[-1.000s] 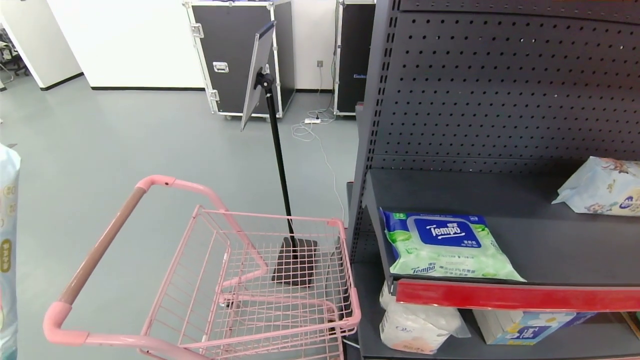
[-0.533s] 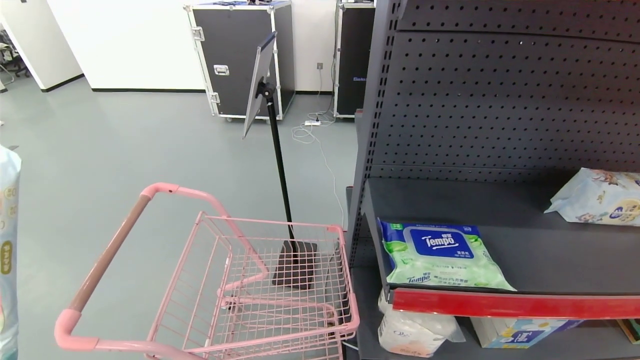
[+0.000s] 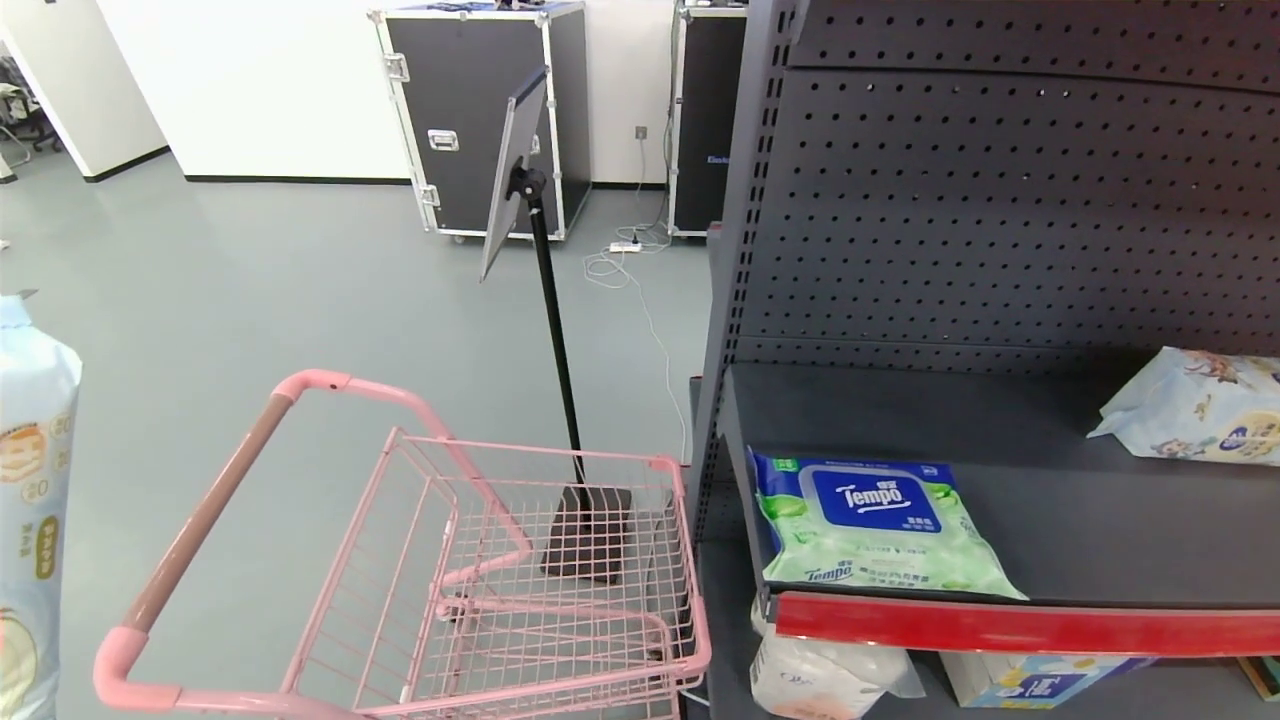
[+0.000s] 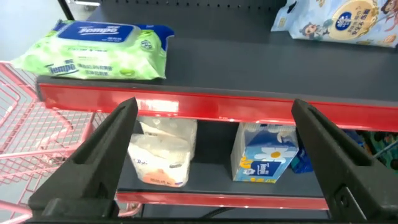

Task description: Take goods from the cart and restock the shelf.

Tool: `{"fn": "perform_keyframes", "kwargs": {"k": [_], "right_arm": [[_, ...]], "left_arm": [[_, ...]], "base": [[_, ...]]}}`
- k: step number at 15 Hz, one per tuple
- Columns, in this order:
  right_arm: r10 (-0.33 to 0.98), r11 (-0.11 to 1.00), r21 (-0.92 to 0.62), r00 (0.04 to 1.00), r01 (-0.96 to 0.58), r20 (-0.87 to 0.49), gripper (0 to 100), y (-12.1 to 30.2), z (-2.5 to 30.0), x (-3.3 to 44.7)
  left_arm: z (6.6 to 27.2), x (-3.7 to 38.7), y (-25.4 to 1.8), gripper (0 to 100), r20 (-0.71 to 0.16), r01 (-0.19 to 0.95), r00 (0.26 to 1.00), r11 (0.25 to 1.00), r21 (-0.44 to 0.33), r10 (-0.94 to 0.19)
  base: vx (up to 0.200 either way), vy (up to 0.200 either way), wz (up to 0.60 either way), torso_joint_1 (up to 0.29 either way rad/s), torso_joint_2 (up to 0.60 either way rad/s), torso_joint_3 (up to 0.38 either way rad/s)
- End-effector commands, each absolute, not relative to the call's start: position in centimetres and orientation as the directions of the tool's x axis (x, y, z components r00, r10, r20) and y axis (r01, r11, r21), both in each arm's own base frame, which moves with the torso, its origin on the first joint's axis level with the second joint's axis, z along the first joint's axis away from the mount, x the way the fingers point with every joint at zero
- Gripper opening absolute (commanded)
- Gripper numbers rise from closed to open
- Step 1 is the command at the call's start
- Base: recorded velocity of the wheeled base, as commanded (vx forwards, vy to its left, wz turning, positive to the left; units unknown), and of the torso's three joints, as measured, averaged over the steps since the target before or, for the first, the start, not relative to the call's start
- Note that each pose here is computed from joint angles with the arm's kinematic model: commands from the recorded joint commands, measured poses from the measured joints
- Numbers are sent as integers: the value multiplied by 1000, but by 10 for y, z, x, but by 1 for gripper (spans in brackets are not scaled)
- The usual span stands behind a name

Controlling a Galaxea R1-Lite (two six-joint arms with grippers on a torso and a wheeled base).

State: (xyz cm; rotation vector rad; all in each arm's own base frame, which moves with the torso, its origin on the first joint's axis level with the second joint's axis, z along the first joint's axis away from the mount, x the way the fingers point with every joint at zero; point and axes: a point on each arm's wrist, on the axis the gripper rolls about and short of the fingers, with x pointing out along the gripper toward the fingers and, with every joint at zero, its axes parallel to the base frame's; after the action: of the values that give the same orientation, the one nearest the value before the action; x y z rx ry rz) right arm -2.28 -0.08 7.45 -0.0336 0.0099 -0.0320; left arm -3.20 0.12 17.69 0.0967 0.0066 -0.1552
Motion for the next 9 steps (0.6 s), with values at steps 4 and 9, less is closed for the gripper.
{"fn": "perform_keyframes", "kwargs": {"k": [4, 9], "right_arm": [[-31, 999, -36, 999, 30, -11, 100, -1, 75, -23], [-31, 999, -36, 999, 30, -11, 100, -1, 75, -23]], "left_arm": [[176, -34, 1, 0, -5, 154, 988, 983, 98, -154], [176, -33, 1, 0, -9, 154, 988, 983, 99, -154]], "base": [[0, -200, 0, 6, 2, 1], [0, -200, 0, 0, 3, 0]]}}
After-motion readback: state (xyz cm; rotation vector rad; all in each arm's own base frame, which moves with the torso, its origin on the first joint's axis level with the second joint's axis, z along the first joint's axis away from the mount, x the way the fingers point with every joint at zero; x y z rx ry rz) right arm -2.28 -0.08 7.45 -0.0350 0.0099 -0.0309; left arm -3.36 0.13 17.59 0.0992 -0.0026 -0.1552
